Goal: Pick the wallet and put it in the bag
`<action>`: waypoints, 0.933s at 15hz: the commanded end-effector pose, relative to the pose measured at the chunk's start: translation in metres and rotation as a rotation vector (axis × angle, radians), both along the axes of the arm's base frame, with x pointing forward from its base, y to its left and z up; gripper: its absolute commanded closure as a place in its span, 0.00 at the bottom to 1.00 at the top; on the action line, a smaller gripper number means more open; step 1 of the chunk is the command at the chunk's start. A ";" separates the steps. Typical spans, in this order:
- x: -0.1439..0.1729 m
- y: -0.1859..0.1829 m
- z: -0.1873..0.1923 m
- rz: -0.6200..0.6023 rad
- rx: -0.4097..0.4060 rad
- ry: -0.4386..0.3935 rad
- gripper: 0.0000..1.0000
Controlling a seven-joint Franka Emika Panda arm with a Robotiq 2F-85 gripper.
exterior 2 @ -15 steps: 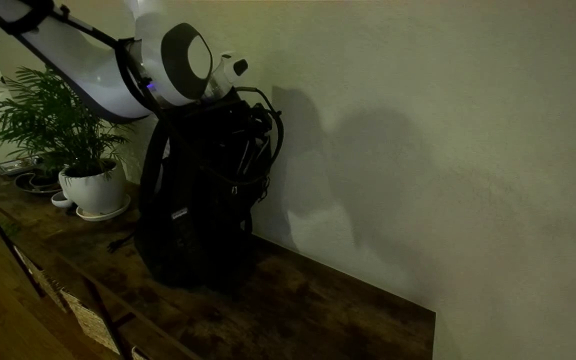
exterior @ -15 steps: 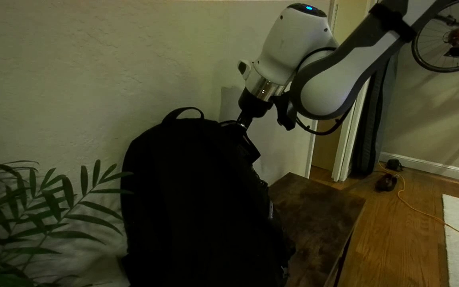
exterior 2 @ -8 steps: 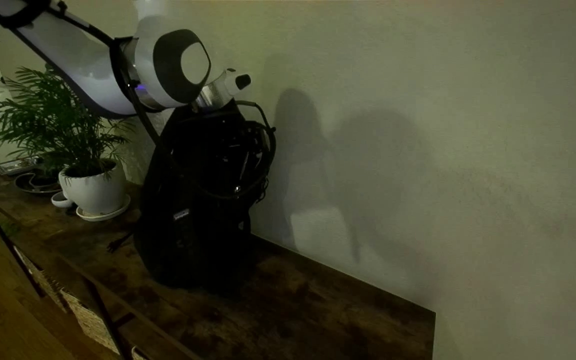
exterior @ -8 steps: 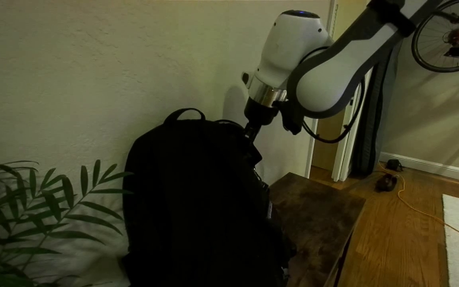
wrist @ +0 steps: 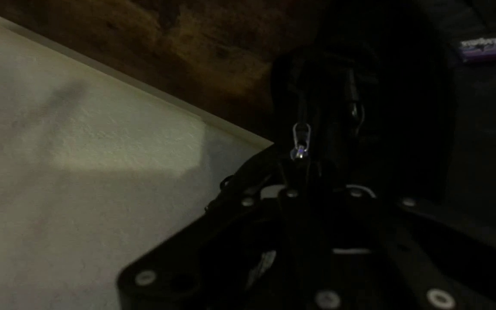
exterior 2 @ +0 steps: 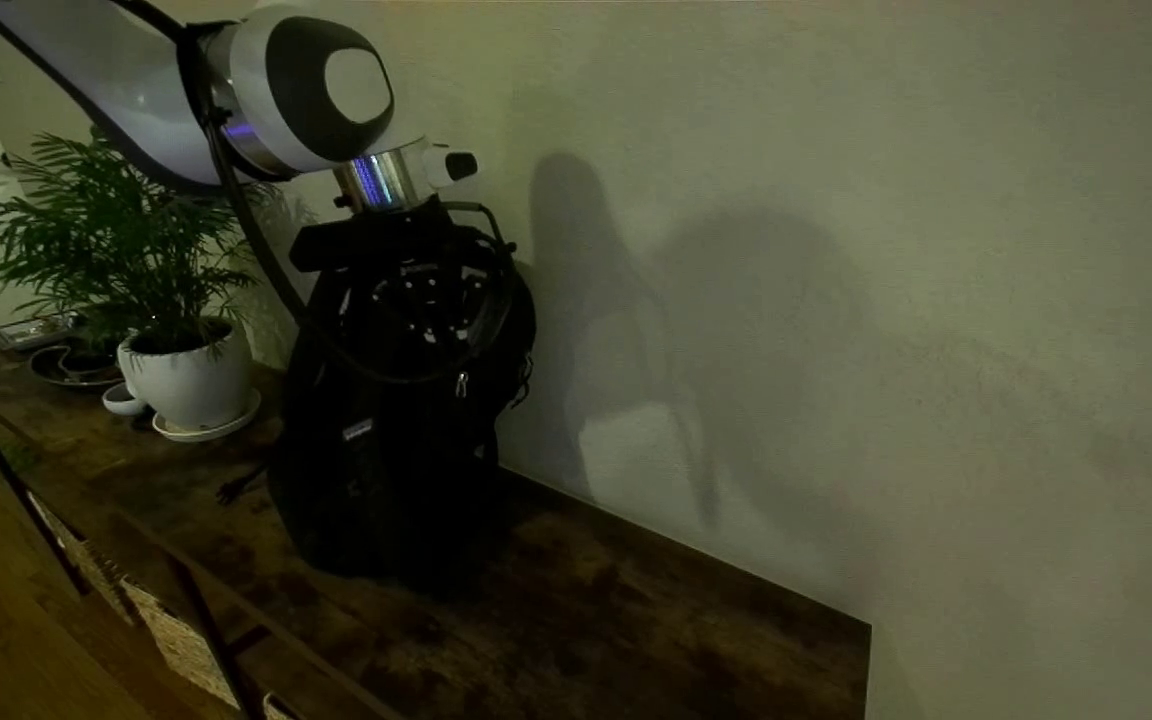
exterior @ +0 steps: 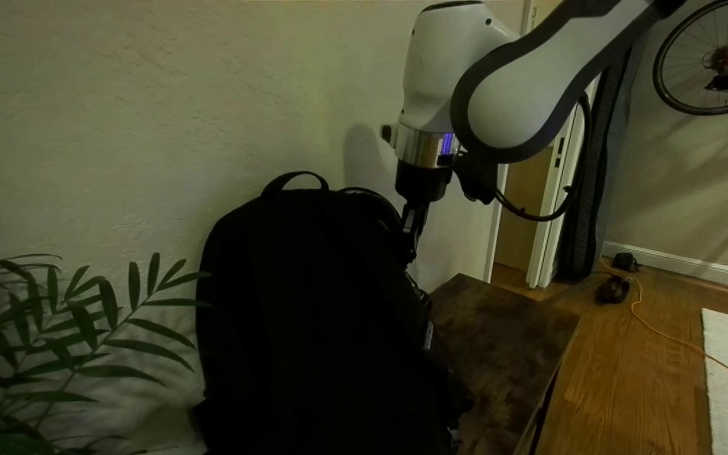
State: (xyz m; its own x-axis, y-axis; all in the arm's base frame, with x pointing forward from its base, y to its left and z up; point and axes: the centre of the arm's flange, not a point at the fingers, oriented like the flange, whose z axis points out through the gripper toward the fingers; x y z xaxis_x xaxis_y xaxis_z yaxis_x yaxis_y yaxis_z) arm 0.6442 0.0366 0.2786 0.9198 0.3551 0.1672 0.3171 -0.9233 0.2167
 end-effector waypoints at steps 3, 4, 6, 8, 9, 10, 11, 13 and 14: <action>-0.018 0.007 0.004 0.040 0.027 -0.067 0.95; -0.018 0.006 0.000 0.033 0.032 -0.097 0.96; -0.020 0.005 -0.002 0.036 0.045 -0.160 0.95; -0.022 0.006 -0.001 0.052 0.050 -0.229 0.95; -0.023 0.008 0.001 0.065 0.045 -0.260 0.95; -0.023 0.010 0.005 0.081 0.044 -0.291 0.95; -0.023 0.011 0.008 0.086 0.041 -0.314 0.95; -0.025 0.014 0.011 0.109 0.032 -0.342 0.95; -0.025 0.016 0.008 0.117 0.032 -0.345 0.95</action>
